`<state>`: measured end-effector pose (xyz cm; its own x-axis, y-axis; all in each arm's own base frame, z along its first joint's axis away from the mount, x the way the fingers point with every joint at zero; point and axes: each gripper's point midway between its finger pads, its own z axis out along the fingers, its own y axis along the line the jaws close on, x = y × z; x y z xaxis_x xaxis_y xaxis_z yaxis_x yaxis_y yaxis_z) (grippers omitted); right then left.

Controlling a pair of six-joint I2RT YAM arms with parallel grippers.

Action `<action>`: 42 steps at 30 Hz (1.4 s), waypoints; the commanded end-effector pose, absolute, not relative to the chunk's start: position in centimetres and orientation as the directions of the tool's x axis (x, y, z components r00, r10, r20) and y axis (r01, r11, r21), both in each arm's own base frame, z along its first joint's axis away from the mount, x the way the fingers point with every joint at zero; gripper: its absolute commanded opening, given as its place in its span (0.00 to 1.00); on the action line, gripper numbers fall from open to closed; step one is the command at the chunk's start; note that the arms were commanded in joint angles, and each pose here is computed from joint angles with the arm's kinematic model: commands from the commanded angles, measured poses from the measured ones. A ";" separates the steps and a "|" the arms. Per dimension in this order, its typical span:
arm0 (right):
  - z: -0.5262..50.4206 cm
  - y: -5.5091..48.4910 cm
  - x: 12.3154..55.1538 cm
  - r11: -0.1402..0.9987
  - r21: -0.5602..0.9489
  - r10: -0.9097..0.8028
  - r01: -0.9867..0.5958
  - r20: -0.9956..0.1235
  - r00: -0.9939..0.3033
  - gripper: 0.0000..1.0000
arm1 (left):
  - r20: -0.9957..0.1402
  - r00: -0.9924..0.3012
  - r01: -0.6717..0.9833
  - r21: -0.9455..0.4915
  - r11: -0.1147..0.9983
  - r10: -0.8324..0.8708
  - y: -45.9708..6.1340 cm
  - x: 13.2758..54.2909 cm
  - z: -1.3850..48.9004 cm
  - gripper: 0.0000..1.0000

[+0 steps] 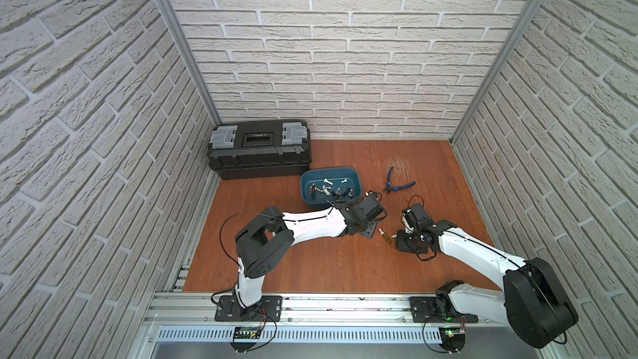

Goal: Put the chess pieces into the storage box
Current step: Pick up the chess piece at the center of the board.

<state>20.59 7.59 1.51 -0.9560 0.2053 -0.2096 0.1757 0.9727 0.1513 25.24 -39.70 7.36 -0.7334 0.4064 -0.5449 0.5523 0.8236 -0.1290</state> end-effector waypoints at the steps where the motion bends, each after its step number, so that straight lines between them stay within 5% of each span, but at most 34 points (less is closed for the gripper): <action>1: 1.1 7.9 19.5 0.969 0.171 0.205 0.177 -0.160 -0.966 0.35 | -0.559 -0.730 0.545 -0.127 0.829 0.394 -39.6 25.7 7.3 0.43; 10: 0.7 8.0 19.9 0.975 0.152 0.187 0.165 -0.145 -0.972 0.35 | -0.558 -0.730 0.546 -0.127 0.828 0.395 -39.7 25.7 7.2 0.43; 28: 1.9 9.4 19.0 0.969 0.210 0.155 0.128 -0.118 -0.981 0.14 | -0.559 -0.735 0.536 -0.131 0.834 0.384 -39.4 25.9 7.3 0.42; 36: 7.1 11.4 19.9 0.959 0.276 0.128 0.066 -0.216 -0.968 0.14 | -0.615 -0.716 0.487 -0.100 0.868 0.331 -37.4 26.8 9.5 0.42; 42: 10.6 14.9 24.6 0.932 0.362 0.112 -0.015 -0.325 -0.939 0.14 | -0.680 -0.698 0.362 -0.066 0.930 0.224 -32.7 28.0 11.7 0.41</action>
